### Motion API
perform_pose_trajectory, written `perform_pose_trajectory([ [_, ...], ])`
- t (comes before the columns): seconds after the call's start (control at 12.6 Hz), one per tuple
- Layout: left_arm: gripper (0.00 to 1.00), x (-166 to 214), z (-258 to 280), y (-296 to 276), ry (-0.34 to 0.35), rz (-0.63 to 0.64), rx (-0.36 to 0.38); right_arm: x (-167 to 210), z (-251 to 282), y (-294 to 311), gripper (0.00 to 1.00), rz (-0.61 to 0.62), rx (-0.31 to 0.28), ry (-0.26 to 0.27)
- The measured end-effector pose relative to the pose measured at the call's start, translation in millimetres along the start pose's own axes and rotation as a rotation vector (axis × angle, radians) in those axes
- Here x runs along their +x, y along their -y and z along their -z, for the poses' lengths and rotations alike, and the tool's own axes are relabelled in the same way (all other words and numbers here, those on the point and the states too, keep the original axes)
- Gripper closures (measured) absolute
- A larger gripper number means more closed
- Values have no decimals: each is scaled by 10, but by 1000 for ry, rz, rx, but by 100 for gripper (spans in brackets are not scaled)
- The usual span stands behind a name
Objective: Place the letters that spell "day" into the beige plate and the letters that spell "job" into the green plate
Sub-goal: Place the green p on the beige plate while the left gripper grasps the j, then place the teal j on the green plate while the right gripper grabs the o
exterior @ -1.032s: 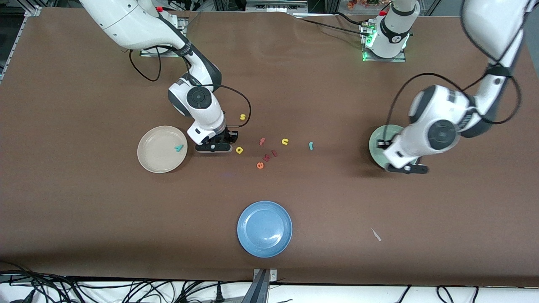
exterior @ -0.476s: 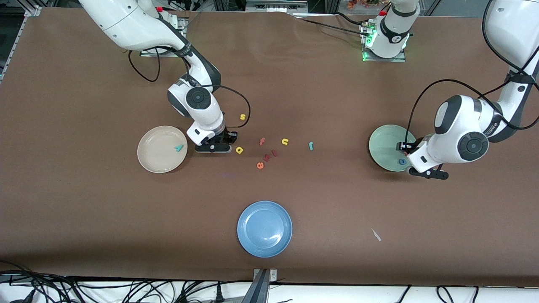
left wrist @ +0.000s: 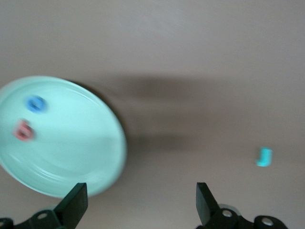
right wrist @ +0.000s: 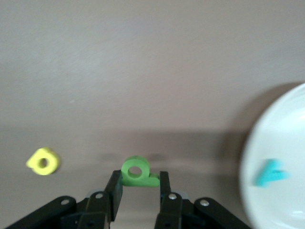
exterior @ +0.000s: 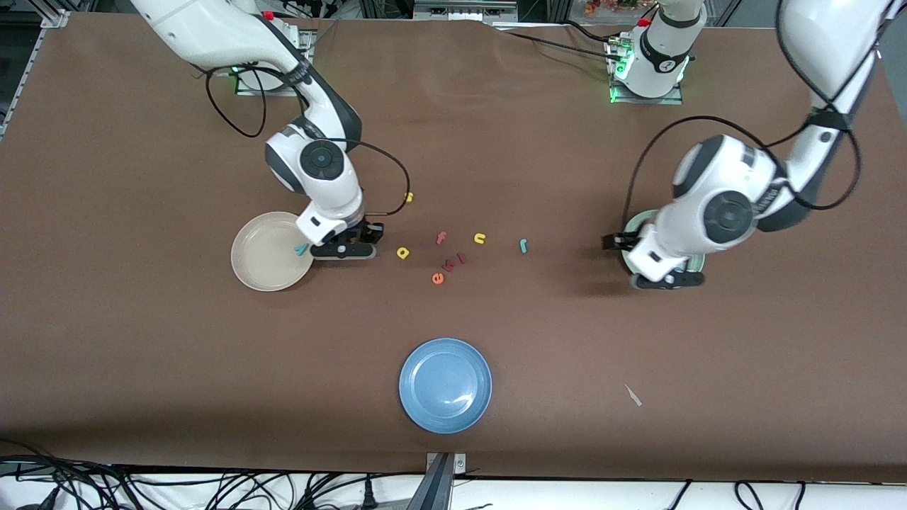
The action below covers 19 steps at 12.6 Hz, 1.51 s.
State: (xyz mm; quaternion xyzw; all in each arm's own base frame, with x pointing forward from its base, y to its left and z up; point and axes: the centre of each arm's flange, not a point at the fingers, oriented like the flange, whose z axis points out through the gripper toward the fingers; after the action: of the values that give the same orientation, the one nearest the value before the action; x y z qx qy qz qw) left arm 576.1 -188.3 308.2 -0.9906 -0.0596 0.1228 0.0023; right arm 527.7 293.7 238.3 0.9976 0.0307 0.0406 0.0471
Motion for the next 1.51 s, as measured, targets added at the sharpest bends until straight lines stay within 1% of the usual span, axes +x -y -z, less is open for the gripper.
perform_pose_trajectory([
  [0.08, 0, -116, -54, -298, -7, 30, -1, 79, 134, -243, 65, 30, -29, -1],
  [0.24, 0, -240, -223, -790, -37, 86, -56, 150, 261, -799, 65, 101, -72, 11],
  [0.32, 0, -274, -359, -975, -39, 110, -84, 141, 248, -1061, 64, 124, -84, 24],
  [0.4, 0, -299, -527, -1118, -31, 134, -101, 111, 204, -1237, 60, 134, -91, 40],
  [0.48, 0, -311, -709, -1226, -27, 157, -102, 77, 157, -1310, 60, 138, -94, 52],
  [0.56, 0, -309, -879, -1309, -25, 176, -89, 42, 123, -1304, 53, 141, -94, 60],
  [0.64, 1, -304, -1012, -1376, -21, 185, -74, 14, 111, -1267, 45, 135, -87, 66],
  [0.71, 3, -296, -1112, -1430, -19, 190, -61, -6, 113, -1213, 44, 121, -74, 72],
  [0.79, 5, -289, -1183, -1474, -15, 195, -54, -23, 125, -1142, 41, 105, -61, 74],
  [0.87, 10, -280, -1232, -1497, -11, 200, -54, -43, 148, -1029, 41, 81, -46, 67],
  [0.95, 12, -263, -1259, -1511, -11, 205, -63, -56, 177, -865, 41, 50, -25, 54],
  [1.03, 12, -240, -1276, -1517, -15, 208, -75, -58, 211, -637, 41, 16, -1, 38],
  [1.11, 23, -227, -1300, -1519, -16, 209, -81, -46, 241, -392, 41, -15, 19, 28],
  [1.19, 29, -220, -1335, -1518, -14, 209, -82, -30, 252, -161, 41, -43, 38, 22],
  [1.27, 29, -212, -1369, -1512, -12, 208, -81, -8, 241, 37, 41, -73, 57, 19],
  [1.35, 38, -199, -1395, -1498, -11, 209, -78, 16, 210, 212, 41, -97, 78, 18],
  [1.43, 44, -185, -1420, -1480, -8, 211, -76, 23, 163, 361, 41, -117, 95, 22],
  [1.51, 48, -174, -1439, -1467, -7, 214, -74, 8, 105, 491, 41, -140, 106, 30],
])
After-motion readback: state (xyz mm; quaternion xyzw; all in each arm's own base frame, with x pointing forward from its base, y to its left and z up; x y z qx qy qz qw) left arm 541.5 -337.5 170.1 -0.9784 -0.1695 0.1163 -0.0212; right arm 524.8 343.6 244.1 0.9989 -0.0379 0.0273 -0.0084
